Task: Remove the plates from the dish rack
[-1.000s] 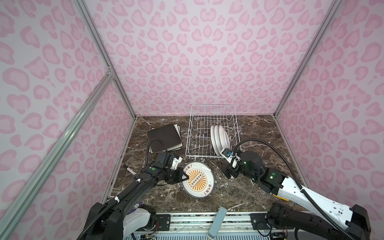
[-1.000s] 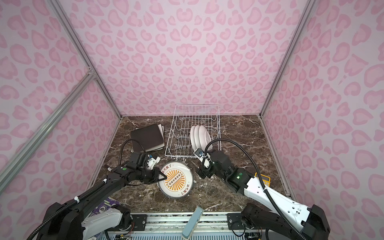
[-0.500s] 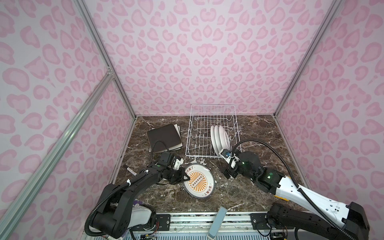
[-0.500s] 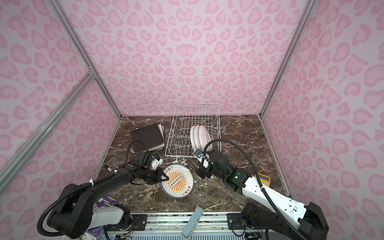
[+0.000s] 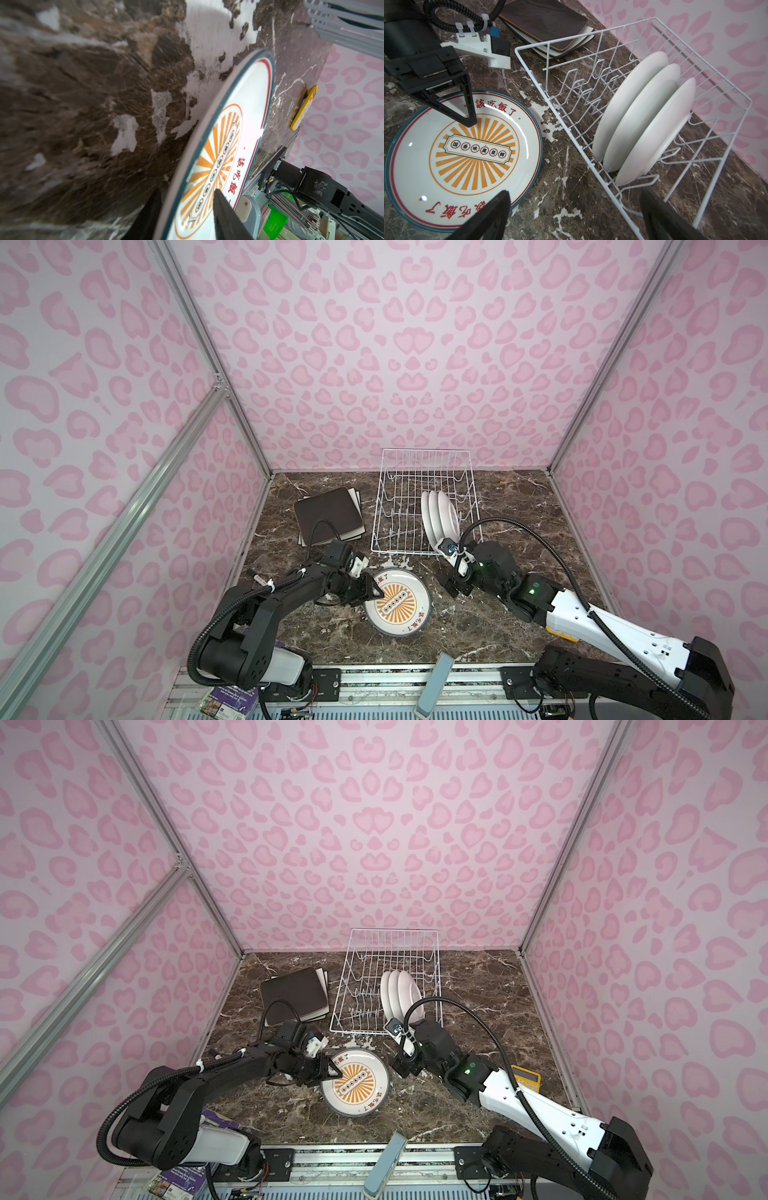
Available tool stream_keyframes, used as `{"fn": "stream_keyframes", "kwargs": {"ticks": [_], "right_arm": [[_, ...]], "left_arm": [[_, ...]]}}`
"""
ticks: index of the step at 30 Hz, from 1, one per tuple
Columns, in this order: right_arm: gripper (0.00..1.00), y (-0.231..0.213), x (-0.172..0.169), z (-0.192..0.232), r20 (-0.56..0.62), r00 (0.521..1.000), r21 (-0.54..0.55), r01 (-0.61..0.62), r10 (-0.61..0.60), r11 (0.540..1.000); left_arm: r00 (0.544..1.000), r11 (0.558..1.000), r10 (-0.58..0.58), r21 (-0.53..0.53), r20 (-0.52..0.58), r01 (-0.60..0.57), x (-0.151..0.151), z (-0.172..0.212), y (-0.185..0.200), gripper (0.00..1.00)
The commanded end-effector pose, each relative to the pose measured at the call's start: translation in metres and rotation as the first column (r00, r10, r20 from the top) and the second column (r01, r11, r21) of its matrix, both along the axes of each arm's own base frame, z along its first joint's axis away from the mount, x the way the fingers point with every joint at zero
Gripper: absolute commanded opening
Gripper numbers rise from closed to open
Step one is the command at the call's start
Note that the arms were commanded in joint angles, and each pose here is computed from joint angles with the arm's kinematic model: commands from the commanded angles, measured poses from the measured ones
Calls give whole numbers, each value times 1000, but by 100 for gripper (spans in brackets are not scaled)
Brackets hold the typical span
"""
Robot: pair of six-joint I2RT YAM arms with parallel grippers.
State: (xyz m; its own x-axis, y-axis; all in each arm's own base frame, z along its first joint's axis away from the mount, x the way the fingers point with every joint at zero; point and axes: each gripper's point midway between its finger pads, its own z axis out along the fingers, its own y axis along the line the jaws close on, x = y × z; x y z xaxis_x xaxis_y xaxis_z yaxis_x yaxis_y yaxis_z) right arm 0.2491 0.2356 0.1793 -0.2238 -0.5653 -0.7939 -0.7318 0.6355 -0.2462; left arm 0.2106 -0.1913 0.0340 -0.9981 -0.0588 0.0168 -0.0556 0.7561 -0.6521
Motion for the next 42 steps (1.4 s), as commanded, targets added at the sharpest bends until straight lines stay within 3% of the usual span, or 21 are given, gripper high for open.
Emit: {"fn": "stream_keyframes", "kwargs": {"ticks": [1,8,14,30,36,42], "right_arm": [[99,1,2,1,9,1000,13,8,-8,1000],[99,-1,4,6,28,999,14,17,-17,1000],[99,-3,5,4,29,999,1,27,-27,1000],[99,-1,8,-3,12,999,-11,38,-38,999],[99,-4,13,3,38,997,3,67,-67,998],[99,-7,20,10,78,992,10,96,-97,995]], "left_arm": [[1000,1000,1,22,-8,0,2,-3,2,45],[1000,999,2,47,16,-3,8,6,5,64],[999,993,-2,121,51,-5,10,14,16,73],[972,971,4,230,235,-60,32,65,36,80],[930,968,-4,233,367,-88,49,108,39,80],[848,979,2,173,530,-110,70,164,33,80]]}}
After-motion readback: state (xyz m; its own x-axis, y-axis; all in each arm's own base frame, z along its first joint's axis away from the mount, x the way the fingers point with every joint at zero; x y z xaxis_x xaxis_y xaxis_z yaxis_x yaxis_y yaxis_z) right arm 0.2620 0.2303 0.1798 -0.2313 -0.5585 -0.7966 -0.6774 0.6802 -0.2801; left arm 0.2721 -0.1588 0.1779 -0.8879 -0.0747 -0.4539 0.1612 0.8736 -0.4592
